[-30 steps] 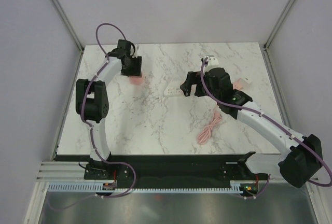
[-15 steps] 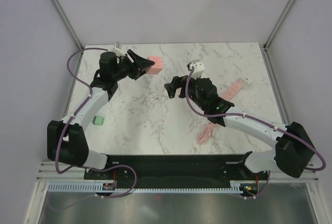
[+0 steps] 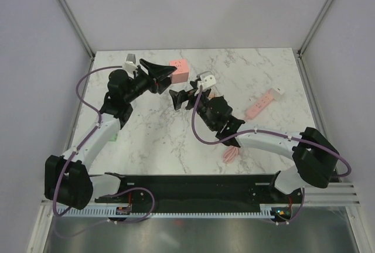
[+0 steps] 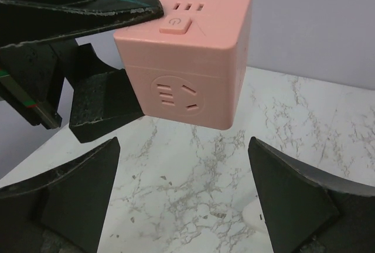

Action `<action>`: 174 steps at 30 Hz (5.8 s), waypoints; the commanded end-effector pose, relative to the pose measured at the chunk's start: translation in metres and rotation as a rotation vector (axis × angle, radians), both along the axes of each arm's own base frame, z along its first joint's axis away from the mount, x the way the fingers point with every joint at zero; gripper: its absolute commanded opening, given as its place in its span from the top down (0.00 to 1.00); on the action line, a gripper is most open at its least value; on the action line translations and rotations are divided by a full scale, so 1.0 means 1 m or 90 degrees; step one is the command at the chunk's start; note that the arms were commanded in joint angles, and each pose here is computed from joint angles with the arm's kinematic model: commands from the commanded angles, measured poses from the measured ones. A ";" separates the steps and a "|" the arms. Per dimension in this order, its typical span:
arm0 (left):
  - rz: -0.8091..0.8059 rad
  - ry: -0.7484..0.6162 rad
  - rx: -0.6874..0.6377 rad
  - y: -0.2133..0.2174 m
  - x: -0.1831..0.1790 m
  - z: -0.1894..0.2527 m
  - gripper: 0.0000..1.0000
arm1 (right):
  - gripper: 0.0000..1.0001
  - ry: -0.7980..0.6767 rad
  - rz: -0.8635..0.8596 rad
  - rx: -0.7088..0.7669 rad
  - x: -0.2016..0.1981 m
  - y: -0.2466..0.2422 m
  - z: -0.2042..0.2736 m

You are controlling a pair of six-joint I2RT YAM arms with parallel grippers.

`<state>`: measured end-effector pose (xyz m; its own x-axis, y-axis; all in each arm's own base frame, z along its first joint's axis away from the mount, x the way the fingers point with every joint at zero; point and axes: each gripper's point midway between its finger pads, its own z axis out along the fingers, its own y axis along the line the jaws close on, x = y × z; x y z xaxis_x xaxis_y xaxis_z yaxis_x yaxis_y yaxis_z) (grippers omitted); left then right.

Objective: Insert the plug

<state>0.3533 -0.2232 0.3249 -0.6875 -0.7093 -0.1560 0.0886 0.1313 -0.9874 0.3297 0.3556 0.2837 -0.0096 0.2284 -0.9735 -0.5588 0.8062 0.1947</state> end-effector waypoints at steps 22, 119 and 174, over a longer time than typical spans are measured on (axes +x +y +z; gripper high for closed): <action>0.000 -0.044 -0.092 -0.009 -0.042 0.047 0.98 | 0.23 -0.130 -0.030 0.051 0.009 0.013 0.078; 0.052 -0.049 0.624 -0.030 0.003 -0.074 0.98 | 0.02 0.361 0.030 0.102 -0.013 -0.172 0.017; 0.108 0.120 0.643 -0.061 0.052 -0.207 0.98 | 0.02 0.336 -0.004 0.055 -0.019 -0.192 0.003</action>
